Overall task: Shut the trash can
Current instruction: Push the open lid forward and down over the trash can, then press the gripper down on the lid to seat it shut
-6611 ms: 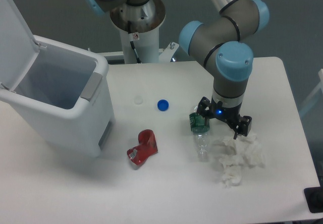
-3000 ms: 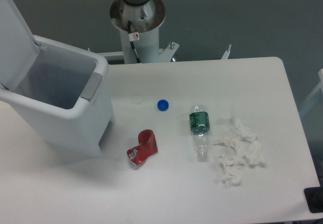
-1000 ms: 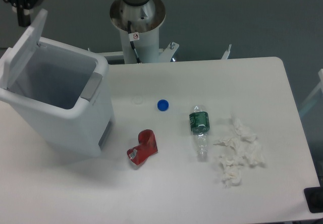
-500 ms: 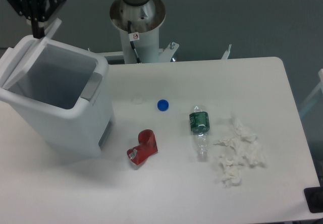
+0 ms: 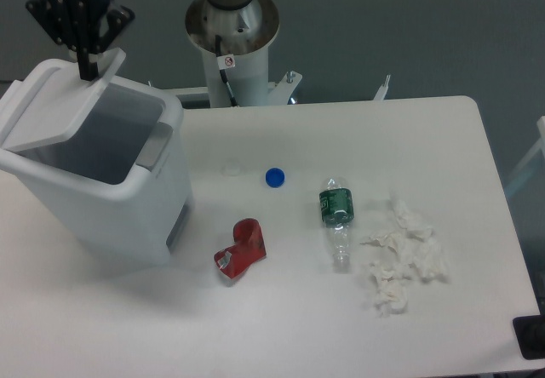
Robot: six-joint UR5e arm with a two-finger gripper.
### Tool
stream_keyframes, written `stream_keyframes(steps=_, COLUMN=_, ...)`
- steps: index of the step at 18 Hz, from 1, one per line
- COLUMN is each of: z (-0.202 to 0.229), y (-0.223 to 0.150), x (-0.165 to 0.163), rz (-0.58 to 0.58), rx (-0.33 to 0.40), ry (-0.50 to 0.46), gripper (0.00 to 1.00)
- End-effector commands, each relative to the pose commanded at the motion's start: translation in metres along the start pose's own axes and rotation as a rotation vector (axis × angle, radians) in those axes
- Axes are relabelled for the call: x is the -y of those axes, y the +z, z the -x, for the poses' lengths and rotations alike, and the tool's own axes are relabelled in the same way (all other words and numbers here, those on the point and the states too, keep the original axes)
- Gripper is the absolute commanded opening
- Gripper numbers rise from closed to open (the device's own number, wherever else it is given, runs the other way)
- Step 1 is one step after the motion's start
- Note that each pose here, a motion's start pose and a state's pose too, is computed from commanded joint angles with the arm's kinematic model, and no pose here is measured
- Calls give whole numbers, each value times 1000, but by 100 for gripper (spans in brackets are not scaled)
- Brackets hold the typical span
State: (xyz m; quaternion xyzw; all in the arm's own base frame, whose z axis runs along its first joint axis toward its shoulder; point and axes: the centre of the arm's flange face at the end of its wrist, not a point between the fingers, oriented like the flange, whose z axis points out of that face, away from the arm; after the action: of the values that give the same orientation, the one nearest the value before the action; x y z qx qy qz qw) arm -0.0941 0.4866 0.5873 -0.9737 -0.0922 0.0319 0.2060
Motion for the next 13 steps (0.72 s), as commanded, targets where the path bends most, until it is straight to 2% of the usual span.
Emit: stream_keyframes(steps=13, z=16, y=34, x=1, rz=54, rx=-9, ry=-25, gripper=0)
